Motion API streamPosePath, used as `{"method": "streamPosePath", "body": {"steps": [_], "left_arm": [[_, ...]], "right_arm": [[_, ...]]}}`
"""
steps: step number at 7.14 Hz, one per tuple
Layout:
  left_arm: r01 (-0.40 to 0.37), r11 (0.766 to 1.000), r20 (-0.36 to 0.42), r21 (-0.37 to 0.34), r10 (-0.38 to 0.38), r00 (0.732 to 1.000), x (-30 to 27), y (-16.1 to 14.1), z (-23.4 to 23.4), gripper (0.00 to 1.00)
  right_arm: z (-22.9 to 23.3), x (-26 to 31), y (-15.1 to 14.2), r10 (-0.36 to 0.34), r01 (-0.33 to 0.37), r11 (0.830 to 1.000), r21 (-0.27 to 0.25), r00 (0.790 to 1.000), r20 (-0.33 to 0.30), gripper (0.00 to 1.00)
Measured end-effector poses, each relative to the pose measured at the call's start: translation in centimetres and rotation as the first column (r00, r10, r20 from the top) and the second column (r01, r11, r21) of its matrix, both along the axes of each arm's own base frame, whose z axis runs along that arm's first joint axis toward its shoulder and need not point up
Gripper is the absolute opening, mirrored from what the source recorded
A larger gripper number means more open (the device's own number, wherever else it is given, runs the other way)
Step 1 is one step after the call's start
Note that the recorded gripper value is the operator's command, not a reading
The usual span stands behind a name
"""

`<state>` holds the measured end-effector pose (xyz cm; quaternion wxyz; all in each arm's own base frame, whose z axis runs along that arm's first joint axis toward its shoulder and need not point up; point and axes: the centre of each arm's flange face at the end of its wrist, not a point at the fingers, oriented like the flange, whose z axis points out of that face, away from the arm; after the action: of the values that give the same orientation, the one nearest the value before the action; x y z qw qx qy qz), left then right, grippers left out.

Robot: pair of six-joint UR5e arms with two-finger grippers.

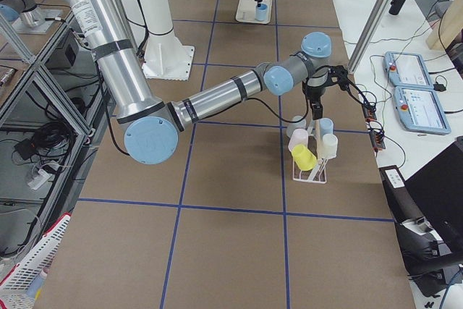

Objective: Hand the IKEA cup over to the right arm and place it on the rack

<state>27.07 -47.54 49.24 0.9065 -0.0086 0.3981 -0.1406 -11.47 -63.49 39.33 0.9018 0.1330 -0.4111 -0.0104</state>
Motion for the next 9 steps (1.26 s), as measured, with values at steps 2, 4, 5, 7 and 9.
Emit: {"method": "streamPosePath", "body": {"steps": [2,4,5,7,9], "left_arm": [[0.001,1.0,0.001,-0.001,-0.001,1.0,0.2,-0.3,0.0,0.0],[0.002,1.0,-0.002,0.0,-0.002,1.0,0.3,-0.4,-0.2,0.0],[0.002,1.0,-0.008,0.005,-0.002,1.0,0.3,-0.5,-0.6,0.0],[-0.001,1.0,-0.058,0.0,0.0,0.998,-1.2,-0.6,-2.8,0.0],[0.031,0.999,-0.144,-0.009,-0.032,0.989,-4.9,-1.7,-7.4,0.0]], "right_arm": [[-0.1,0.0,0.1,-0.001,0.0,1.0,0.002,1.0,0.001,0.99],[-0.2,0.0,0.2,-0.001,0.001,1.0,0.004,1.0,0.003,0.99],[-0.2,0.1,0.3,0.0,0.0,1.0,0.004,1.0,0.003,0.99],[-1.0,0.0,1.1,0.01,-0.01,1.0,0.006,1.0,0.015,0.99],[-2.9,-1.5,3.5,0.025,-0.025,1.0,-0.008,0.999,0.047,0.99]]}}
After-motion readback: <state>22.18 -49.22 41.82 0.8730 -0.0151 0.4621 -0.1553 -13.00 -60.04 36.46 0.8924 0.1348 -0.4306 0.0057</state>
